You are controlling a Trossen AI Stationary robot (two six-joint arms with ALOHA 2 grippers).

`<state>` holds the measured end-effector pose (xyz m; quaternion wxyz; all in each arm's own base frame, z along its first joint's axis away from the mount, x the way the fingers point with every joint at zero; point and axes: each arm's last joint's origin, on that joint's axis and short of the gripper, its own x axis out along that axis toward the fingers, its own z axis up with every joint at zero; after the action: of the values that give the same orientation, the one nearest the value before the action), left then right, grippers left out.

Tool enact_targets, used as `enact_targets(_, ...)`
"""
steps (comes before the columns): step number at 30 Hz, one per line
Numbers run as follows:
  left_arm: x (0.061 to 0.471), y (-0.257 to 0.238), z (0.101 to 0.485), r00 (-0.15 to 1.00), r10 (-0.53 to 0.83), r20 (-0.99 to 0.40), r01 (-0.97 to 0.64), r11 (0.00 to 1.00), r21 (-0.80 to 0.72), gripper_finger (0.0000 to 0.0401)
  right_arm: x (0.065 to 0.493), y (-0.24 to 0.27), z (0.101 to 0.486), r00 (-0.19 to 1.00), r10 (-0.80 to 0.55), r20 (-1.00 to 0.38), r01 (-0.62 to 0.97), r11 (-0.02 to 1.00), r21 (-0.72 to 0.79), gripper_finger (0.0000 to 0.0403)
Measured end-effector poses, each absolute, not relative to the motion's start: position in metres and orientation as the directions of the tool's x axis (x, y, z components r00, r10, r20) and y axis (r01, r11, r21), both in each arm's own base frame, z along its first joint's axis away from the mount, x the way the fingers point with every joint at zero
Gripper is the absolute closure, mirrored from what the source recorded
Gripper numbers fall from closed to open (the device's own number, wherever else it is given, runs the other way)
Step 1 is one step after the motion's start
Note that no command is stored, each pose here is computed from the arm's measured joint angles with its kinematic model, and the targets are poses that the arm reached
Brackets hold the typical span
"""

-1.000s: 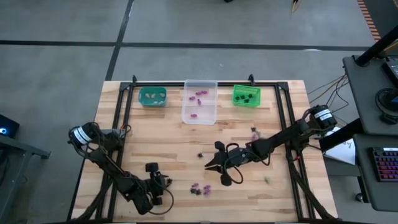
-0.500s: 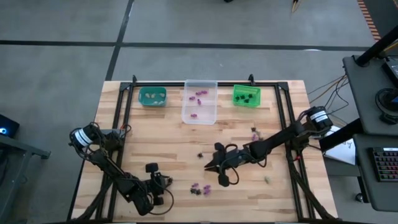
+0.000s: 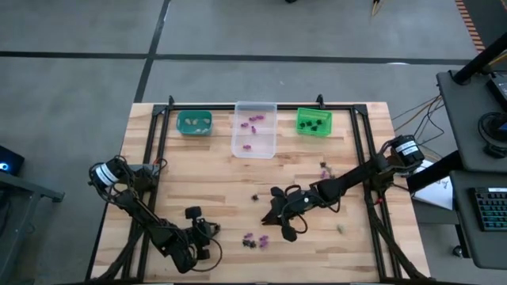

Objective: Sort Halloween decoration
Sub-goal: Put the black spider toy into the green bin

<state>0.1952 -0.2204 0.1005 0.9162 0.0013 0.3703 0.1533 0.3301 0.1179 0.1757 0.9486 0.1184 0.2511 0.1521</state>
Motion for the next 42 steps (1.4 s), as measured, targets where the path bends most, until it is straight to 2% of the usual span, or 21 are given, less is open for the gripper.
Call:
enact_targets(13,0.2,-0.216,0.106,0.696,0.303,-0.651,-0.306,0.945,0.114,0.0287,0.331,0.117,0.176,0.836,0.33,-0.439,-0.213,0.932,0.294,0.036)
enact_targets(24,0.197,-0.207,0.145,0.754,0.332,-0.567,-0.312,0.94,0.135,0.0287,0.331,0.117,0.176,0.834,0.328,-0.443,-0.223,0.936,0.274,0.036)
enact_targets(28,0.2,-0.199,0.163,0.775,0.331,-0.539,-0.301,0.942,0.145,0.0287,0.325,0.114,0.178,0.805,0.313,-0.504,-0.209,0.945,0.253,0.036)
enact_targets(35,0.215,-0.174,0.196,0.801,0.369,-0.471,-0.314,0.93,0.193,0.0287,0.3,0.096,0.198,0.733,0.243,-0.636,-0.161,0.97,0.184,0.036)
enact_targets(39,0.233,-0.152,0.214,0.814,0.4,-0.421,-0.323,0.914,0.245,0.0287,0.279,0.081,0.219,0.716,0.121,-0.688,-0.113,0.992,0.057,0.036)
enact_targets(42,0.248,-0.134,0.226,0.828,0.395,-0.398,-0.295,0.91,0.291,0.0287,0.263,0.067,0.236,0.734,0.031,-0.678,-0.065,0.998,-0.025,0.036)
